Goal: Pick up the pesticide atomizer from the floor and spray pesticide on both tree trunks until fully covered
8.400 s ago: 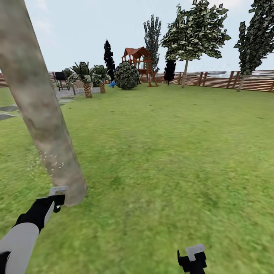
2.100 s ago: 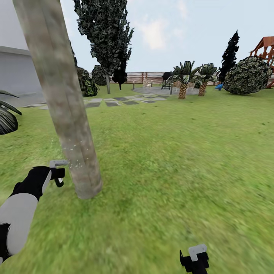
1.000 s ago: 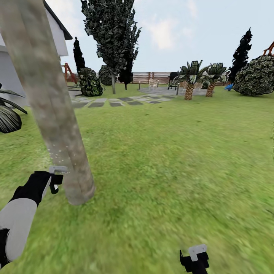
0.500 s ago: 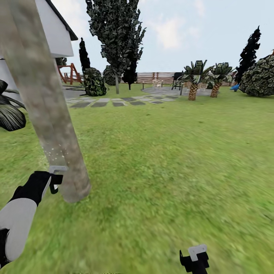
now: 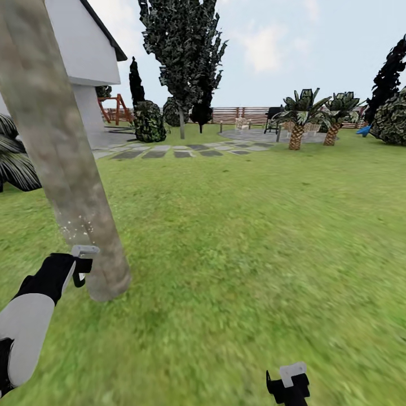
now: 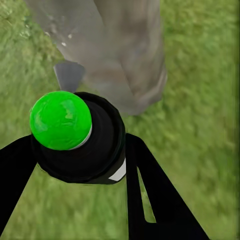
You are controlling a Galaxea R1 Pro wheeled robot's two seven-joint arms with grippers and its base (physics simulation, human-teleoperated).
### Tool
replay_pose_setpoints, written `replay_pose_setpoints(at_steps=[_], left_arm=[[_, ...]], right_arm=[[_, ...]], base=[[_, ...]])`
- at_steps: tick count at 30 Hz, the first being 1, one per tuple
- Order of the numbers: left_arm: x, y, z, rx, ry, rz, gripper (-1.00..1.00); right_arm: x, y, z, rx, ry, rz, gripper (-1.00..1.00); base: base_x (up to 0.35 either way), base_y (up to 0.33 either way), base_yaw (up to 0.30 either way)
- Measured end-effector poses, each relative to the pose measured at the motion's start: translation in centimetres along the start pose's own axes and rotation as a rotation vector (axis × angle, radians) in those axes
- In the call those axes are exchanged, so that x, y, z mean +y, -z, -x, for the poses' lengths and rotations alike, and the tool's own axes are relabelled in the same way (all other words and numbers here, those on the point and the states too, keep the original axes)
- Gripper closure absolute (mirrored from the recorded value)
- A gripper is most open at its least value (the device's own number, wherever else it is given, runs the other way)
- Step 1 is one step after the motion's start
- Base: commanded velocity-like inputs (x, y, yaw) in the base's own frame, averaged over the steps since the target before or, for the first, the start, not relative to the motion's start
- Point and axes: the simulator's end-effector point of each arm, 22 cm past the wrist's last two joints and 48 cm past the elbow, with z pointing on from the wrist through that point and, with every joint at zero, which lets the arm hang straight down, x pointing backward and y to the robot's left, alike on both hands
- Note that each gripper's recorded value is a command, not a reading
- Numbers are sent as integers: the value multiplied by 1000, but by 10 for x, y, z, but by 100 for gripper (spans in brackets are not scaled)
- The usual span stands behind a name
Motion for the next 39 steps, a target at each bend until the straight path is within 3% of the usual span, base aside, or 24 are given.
replay_pose_setpoints(at_steps=[9,18,21,25,35,36,39], left_arm=[[1,0,0,0,3,2,100],[11,-1,-3,6,4,17,100],[17,-7,-36,50,-6,32,100],[7,-11,-61,83,-8,15,100],[11,-10,-57,72,13,17,100],[13,-10,-57,72,17,19,100],[31,-9,-60,71,93,31,100]], right_arm=[[0,0,0,0,1,1,-100],[0,0,0,0,1,1,-100],[0,0,0,1,1,1,-100],[0,0,0,0,1,1,-100],[0,0,0,-1,1,1,-100],[0,0,0,-1,1,1,-100],[1,0,0,0,1,1,-100]], base=[[206,-200,5],[7,-270,244],[0,-273,276],[0,-273,113],[89,-265,8],[163,-252,158],[165,-251,243]])
